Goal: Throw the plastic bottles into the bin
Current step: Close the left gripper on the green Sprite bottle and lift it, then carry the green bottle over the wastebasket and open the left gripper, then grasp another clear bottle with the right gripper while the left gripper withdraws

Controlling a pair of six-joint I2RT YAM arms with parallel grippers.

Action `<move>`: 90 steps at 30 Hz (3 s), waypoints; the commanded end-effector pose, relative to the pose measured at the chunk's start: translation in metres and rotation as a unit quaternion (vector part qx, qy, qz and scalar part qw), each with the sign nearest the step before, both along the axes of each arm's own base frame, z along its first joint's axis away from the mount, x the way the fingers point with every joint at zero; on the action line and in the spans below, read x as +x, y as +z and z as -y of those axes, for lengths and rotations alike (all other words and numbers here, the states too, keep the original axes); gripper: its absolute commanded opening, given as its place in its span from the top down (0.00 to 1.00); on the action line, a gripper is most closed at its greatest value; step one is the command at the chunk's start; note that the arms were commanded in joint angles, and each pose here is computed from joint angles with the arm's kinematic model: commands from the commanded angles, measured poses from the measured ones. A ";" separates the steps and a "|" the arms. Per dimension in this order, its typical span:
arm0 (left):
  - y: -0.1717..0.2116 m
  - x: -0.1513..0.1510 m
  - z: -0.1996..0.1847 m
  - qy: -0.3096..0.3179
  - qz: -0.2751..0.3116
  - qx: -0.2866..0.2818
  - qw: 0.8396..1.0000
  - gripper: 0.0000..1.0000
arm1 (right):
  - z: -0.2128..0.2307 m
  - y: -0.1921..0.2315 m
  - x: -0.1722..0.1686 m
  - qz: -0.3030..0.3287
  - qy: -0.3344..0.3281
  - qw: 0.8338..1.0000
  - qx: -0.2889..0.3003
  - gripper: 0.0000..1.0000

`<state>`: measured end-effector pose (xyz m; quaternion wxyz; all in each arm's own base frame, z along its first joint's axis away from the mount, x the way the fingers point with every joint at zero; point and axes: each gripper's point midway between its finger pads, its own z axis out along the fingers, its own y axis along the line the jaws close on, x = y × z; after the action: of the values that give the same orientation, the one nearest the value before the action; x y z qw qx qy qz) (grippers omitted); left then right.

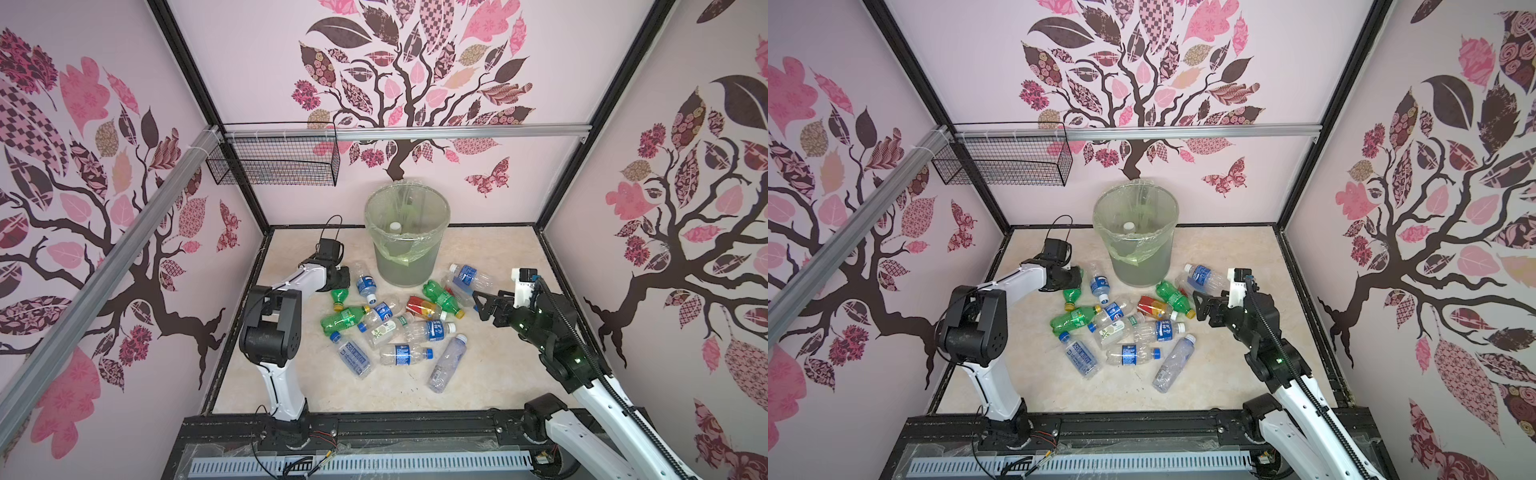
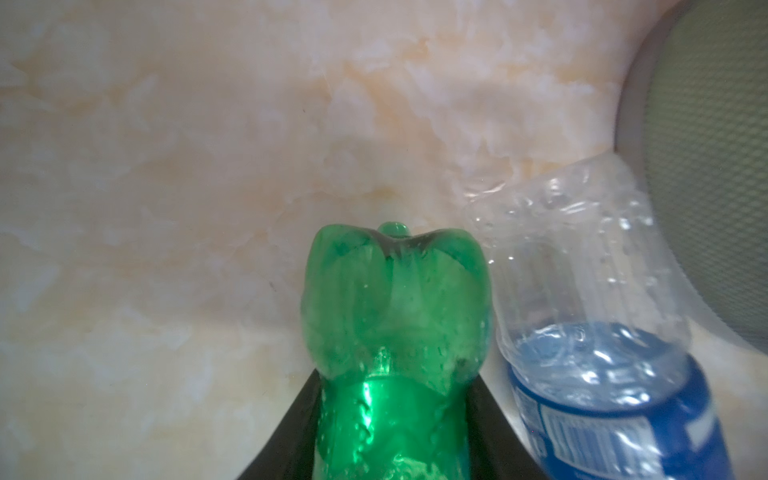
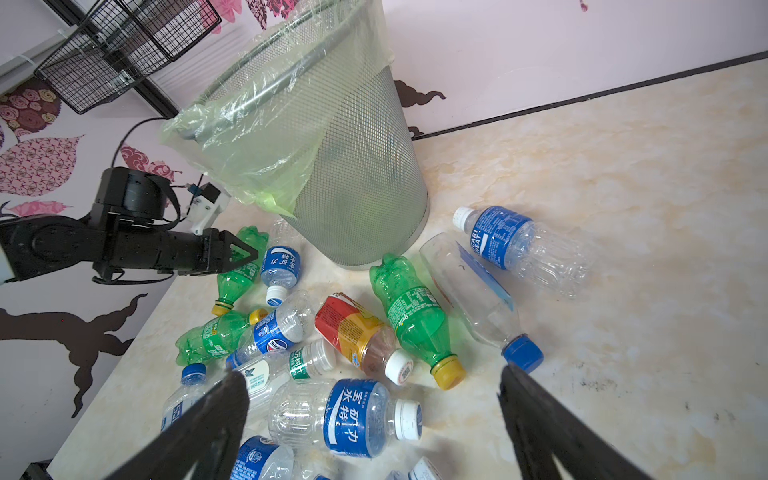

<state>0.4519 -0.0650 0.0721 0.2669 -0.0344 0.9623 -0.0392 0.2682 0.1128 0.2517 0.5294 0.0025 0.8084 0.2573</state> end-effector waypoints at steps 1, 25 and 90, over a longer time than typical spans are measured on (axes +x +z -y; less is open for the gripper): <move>0.044 -0.008 -0.002 0.010 0.053 -0.024 0.998 0.62 | 0.003 -0.009 -0.001 -0.013 -0.011 1.000 -0.001 0.04; 0.302 -0.132 0.041 -0.115 0.379 -0.258 0.881 0.60 | -0.002 -0.016 -0.001 -0.031 0.004 1.000 -0.001 0.04; 0.186 -0.205 0.011 -0.040 0.279 -0.151 0.947 0.02 | -0.021 -0.190 0.156 -0.266 0.077 0.947 -0.161 0.22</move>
<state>0.2448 -0.0758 0.2600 0.5110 -0.0220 0.8353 -0.2015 0.4232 0.1298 0.0708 0.2840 -0.0719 0.9445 0.1487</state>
